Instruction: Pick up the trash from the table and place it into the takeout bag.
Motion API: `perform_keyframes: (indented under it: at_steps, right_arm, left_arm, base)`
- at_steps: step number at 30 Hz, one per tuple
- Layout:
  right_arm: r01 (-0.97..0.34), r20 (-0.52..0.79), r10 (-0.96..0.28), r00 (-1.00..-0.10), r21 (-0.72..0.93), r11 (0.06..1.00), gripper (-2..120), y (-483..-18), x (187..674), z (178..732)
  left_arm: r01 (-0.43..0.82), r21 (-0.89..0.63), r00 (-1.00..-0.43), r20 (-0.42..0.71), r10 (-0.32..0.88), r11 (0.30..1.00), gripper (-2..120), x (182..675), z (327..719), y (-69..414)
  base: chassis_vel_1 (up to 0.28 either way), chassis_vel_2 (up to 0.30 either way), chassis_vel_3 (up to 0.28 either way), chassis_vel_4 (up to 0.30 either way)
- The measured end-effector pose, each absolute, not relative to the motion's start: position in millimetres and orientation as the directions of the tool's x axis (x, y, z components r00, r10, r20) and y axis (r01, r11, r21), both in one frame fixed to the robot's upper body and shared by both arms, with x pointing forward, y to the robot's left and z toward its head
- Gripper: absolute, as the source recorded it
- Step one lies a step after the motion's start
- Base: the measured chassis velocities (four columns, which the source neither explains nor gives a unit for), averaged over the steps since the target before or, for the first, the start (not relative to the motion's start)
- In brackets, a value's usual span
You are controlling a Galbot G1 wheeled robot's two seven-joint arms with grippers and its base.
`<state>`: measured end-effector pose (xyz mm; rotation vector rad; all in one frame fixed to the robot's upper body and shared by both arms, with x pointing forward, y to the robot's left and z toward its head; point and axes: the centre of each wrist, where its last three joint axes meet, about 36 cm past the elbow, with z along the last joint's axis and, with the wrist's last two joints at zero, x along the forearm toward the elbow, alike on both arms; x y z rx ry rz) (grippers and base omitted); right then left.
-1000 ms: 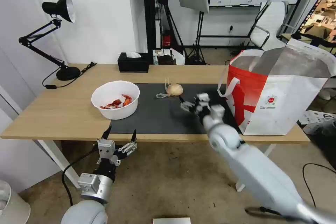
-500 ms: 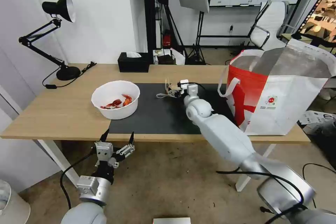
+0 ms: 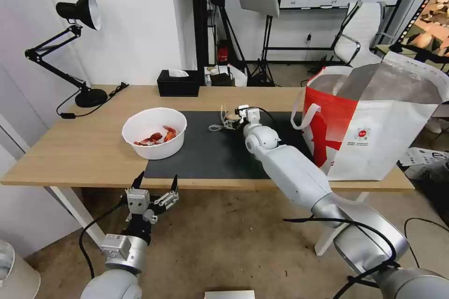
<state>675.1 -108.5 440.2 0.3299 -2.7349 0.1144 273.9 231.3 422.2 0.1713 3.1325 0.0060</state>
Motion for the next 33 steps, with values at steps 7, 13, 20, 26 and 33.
perform_keyframes:
  at_steps: [7, 13, 20, 26, 33]
  right_arm:
    - [-0.246, 0.386, -0.214, -0.897, -0.034, 0.969, 81, -112.9, 676.7, 440.1]
    - [-0.248, 0.392, -0.218, -0.894, -0.027, 0.968, 61, -113.6, 674.8, 439.0]
    - [-0.247, 0.401, -0.222, -0.889, -0.01, 0.969, 34, -115.8, 669.0, 437.3]
    - [-0.247, 0.336, -0.23, -0.913, -0.01, 0.969, 13, -122.9, 646.6, 449.5]
    - [-0.246, 0.075, -0.24, -0.968, -0.073, 0.967, 6, -137.8, 580.5, 518.9]
  left_arm:
    - [0.11, 0.005, -0.994, -0.007, 0.11, 0.994, 100, 273.7, 422.5, 231.5]
    - [0.109, 0.007, -0.994, -0.005, 0.109, 0.994, 100, 272.9, 422.4, 231.5]
    - [0.105, 0.006, -0.994, -0.007, 0.105, 0.994, 100, 272.6, 422.2, 231.7]
    - [0.1, 0.006, -0.995, -0.021, 0.101, 0.995, 100, 271.8, 422.4, 232.6]
    - [0.098, 0.01, -0.995, -0.034, 0.098, 0.995, 100, 269.8, 427.9, 234.3]
  base:
    - [0.0, 0.0, 0.0, 0.0]
    - [0.0, 0.0, 0.0, 0.0]
    - [0.0, 0.0, 0.0, 0.0]
    - [0.0, 0.0, 0.0, 0.0]
    - [0.0, 0.0, 0.0, 0.0]
